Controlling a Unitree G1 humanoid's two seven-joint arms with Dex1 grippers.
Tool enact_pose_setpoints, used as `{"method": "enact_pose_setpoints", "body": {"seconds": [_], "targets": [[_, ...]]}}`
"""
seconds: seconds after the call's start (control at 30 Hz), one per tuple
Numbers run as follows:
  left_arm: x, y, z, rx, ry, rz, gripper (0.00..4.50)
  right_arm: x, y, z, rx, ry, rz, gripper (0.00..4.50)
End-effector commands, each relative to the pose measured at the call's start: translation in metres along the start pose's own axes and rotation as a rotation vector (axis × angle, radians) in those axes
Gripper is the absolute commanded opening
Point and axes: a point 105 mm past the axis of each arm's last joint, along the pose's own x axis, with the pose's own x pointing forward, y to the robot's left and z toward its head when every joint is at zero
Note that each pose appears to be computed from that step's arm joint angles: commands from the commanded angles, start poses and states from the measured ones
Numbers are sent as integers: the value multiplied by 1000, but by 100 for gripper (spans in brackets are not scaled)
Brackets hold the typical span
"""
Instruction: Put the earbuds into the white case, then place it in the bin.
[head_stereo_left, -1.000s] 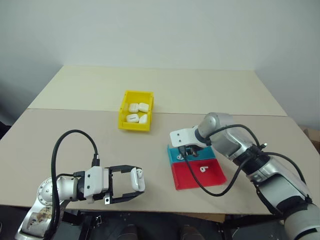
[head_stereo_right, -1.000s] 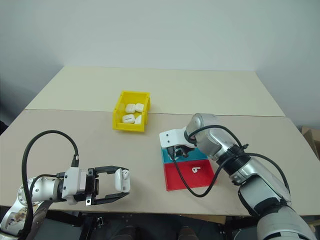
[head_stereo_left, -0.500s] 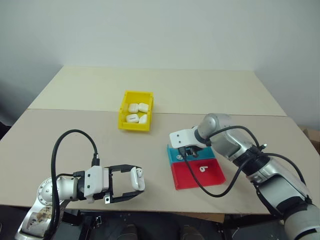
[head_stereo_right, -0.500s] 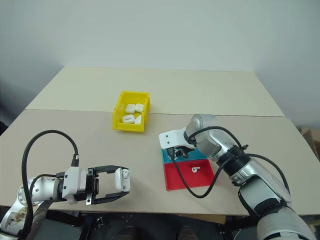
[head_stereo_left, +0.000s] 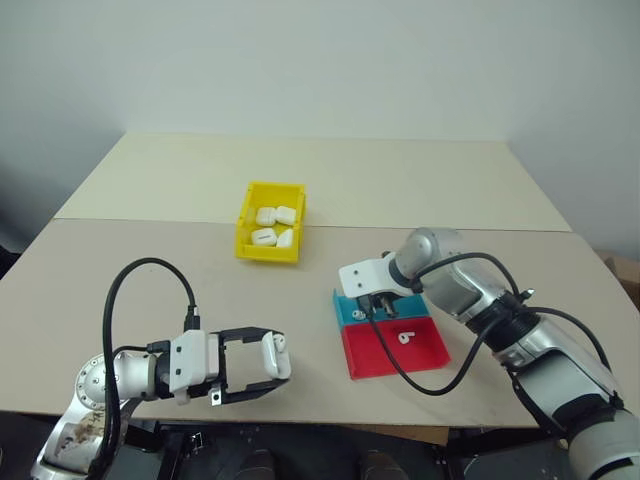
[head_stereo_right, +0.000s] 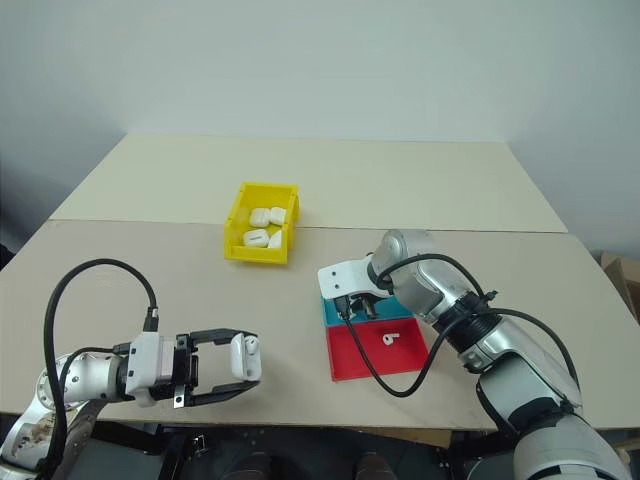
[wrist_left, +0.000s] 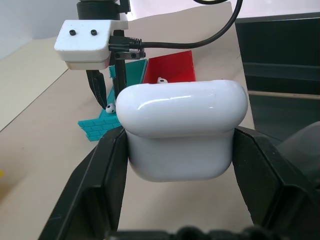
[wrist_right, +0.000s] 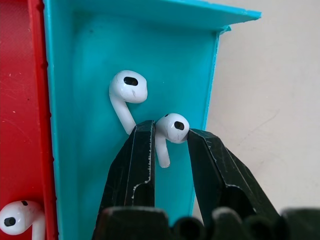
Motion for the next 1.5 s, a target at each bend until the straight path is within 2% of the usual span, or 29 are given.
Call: {"method": "enact_pose_setpoints", "body": {"seconds": [0.03, 0.07, 0.13, 0.43, 0.5, 0.57, 0.7, 0.87, 1.0, 1.1, 1.3, 1.5], "targets": [[1, 1, 7, 43, -12, 0, 282, 1, 2, -2, -12, -1, 6, 124], [1, 2, 7, 43, -14, 0, 282, 1, 2, -2, -14, 0, 7, 90], [1, 2, 7, 42, -15, -1, 282, 1, 1, -2, -11, 1, 0, 65], [3, 4, 11, 45, -31, 4, 282, -2, -3, -2, -13, 0, -28, 65], [4, 8, 18, 45, -65, 15, 282, -12, -9, 2, 21, -37, -64, 65], [8, 14, 31, 53, -121, 14, 282, -37, -20, 4, 91, -95, -142, 65], [20, 25, 53, 36, -207, -2, 282, -93, -30, 4, 236, -251, -279, 65], [42, 38, 76, 19, -282, -20, 282, -153, -25, -4, 377, -389, -427, 65], [58, 49, 99, 4, -351, 22, 282, -192, -13, 1, 500, -585, -476, 65], [63, 55, 115, -34, -388, 19, 282, -217, -2, 12, 537, -799, -489, 65], [64, 56, 139, -57, -436, -10, 282, -254, 11, 30, 587, -1167, -483, 65], [61, 57, 148, -51, -506, -37, 282, -256, 28, 49, 588, -1346, -401, 65]]}}
